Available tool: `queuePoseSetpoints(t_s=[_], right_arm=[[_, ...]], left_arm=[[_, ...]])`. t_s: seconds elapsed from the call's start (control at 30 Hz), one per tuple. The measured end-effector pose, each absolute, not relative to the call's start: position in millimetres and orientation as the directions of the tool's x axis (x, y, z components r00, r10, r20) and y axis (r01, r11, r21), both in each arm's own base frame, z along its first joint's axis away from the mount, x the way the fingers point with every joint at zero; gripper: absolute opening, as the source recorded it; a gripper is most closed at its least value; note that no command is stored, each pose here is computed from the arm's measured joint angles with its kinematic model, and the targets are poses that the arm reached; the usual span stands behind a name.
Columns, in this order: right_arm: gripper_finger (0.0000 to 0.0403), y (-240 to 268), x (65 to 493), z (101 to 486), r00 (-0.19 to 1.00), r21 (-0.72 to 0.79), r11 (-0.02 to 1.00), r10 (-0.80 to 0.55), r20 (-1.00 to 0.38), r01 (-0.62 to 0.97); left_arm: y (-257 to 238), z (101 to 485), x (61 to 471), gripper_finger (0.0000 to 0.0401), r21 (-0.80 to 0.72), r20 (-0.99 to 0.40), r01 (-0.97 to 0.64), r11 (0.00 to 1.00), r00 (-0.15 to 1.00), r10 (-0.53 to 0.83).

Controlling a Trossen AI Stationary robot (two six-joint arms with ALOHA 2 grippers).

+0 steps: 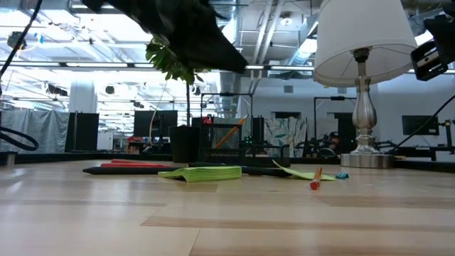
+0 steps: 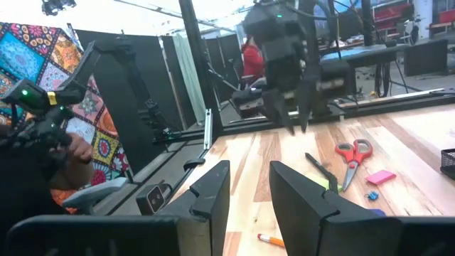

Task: Pick and place office supplies into organizer
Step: Put the orange pencil into the desk organizer

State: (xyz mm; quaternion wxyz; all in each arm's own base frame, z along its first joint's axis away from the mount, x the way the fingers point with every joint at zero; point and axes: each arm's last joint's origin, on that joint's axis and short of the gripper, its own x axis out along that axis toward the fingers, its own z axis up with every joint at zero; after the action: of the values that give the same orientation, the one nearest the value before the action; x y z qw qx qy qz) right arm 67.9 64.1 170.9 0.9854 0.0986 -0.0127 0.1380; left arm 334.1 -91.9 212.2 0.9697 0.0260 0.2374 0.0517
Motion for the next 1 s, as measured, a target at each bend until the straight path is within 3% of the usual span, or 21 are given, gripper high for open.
queuePoseSetpoints(t_s=[0.13, 0.23, 0.4, 0.6, 0.77, 0.87, 1.0], right_arm=[[0.0098, 64.2, 67.8, 170.9, 0.962, 0.191, 0.942, 0.27, 0.052, -0.275], [0.0098, 64.1, 67.8, 171.0, 0.962, 0.191, 0.942, 0.27, 0.052, -0.275], [0.0098, 64.1, 67.9, 170.9, 0.962, 0.191, 0.943, 0.269, 0.052, -0.274], [0.0098, 64.2, 67.8, 170.8, 0.962, 0.191, 0.942, 0.269, 0.052, -0.274], [0.0098, 64.1, 67.9, 171.0, 0.962, 0.18, 0.945, 0.269, 0.052, -0.274], [0.0098, 63.6, 67.9, 172.2, 0.966, 0.079, 0.964, 0.251, 0.062, -0.256], [0.0098, 61.4, 67.7, 180.0, 0.972, 0.116, 0.97, 0.2, 0.125, -0.214]], left_arm=[[-98.3, 222.9, 302.3, 0.0051, 0.09, -0.354, -0.27, 0.959, 0.891, 0.284], [-99.4, 225.2, 273.5, 0.0051, 0.016, -0.255, -0.352, 0.936, 0.904, 0.344], [-100.1, 223.0, 235.2, 0.0051, -0.133, -0.076, -0.274, 0.953, 0.961, 0.265], [-96.1, 215.7, 204.1, 0.0051, -0.179, 0.088, -0.2, 0.963, 0.972, 0.218], [-95.8, 212.6, 196.6, 0.0051, -0.128, 0.137, -0.092, 0.987, 0.984, 0.11], [-97.2, 212.4, 196.8, 0.0051, -0.071, 0.139, -0.053, 0.996, 0.988, 0.063], [-97.7, 212.5, 196.9, 0.0051, -0.001, 0.141, -0.043, 0.999, 0.989, 0.043]])
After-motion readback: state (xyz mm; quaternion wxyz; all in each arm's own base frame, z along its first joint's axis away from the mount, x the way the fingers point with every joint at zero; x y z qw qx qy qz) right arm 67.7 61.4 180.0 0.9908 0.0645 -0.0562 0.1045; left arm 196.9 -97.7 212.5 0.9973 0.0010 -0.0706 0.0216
